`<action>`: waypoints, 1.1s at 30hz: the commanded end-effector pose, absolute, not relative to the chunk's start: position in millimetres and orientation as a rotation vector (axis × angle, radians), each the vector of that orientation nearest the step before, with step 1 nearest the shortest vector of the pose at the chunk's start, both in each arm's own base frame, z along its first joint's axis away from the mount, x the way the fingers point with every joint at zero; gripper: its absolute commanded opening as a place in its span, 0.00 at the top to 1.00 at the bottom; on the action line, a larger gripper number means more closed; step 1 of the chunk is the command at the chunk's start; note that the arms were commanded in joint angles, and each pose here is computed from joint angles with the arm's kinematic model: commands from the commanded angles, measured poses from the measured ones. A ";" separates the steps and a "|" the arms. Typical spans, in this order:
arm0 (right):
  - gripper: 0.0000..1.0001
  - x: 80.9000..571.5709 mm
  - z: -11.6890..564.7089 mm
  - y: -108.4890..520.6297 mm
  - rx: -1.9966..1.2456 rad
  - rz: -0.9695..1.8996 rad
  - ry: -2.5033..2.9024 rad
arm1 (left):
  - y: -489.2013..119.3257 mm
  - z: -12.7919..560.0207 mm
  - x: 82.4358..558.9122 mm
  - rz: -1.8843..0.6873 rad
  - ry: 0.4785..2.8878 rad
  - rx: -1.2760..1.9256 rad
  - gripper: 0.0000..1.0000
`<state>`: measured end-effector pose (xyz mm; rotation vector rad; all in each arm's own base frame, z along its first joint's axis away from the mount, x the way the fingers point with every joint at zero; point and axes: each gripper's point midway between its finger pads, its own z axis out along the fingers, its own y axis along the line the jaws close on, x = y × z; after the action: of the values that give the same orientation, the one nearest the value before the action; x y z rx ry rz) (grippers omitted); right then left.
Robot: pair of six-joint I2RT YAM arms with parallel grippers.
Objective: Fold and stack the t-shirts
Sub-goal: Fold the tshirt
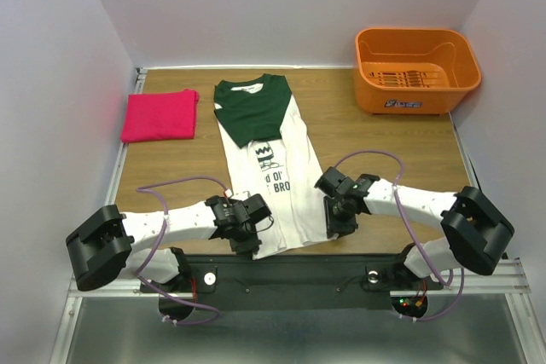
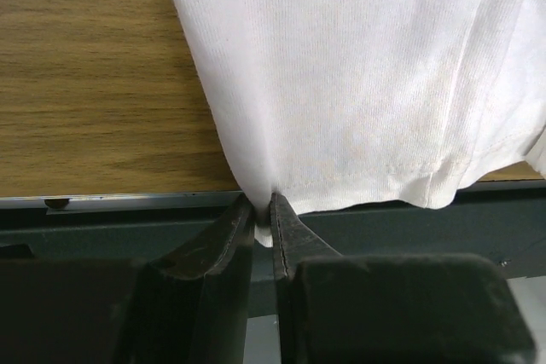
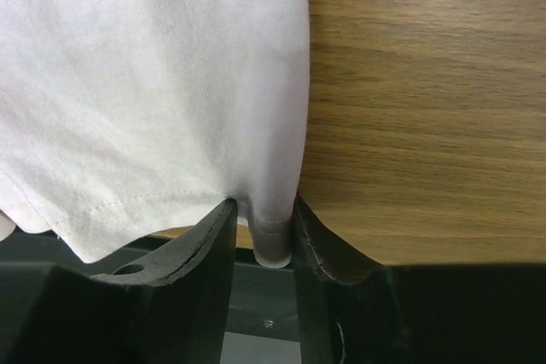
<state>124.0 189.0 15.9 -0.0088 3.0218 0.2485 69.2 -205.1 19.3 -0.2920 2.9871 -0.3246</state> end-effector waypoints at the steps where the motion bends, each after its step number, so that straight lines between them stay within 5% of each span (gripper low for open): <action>1: 0.64 121.5 6.0 195.7 -0.031 0.273 3.045 | -199.1 15.6 67.8 -0.293 2.982 -0.282 0.78; 7: 0.73 123.5 4.0 198.0 -0.040 0.263 3.048 | -200.8 15.8 68.7 -0.289 2.983 -0.264 0.83; 13: 0.99 121.7 9.9 194.3 -0.044 0.280 3.026 | -200.2 22.1 70.8 -0.303 2.964 -0.277 1.00; 26: 0.99 170.4 76.4 213.7 -0.072 0.301 2.824 | -193.9 65.7 102.6 -0.340 2.812 -0.357 1.00; 33: 0.99 235.7 114.9 230.1 -0.088 0.305 2.699 | -178.3 96.6 170.1 -0.348 2.638 -0.439 1.00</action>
<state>196.8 228.8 93.8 -0.0715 2.7883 0.3405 128.7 -192.6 71.1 -0.4495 2.7695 -0.3810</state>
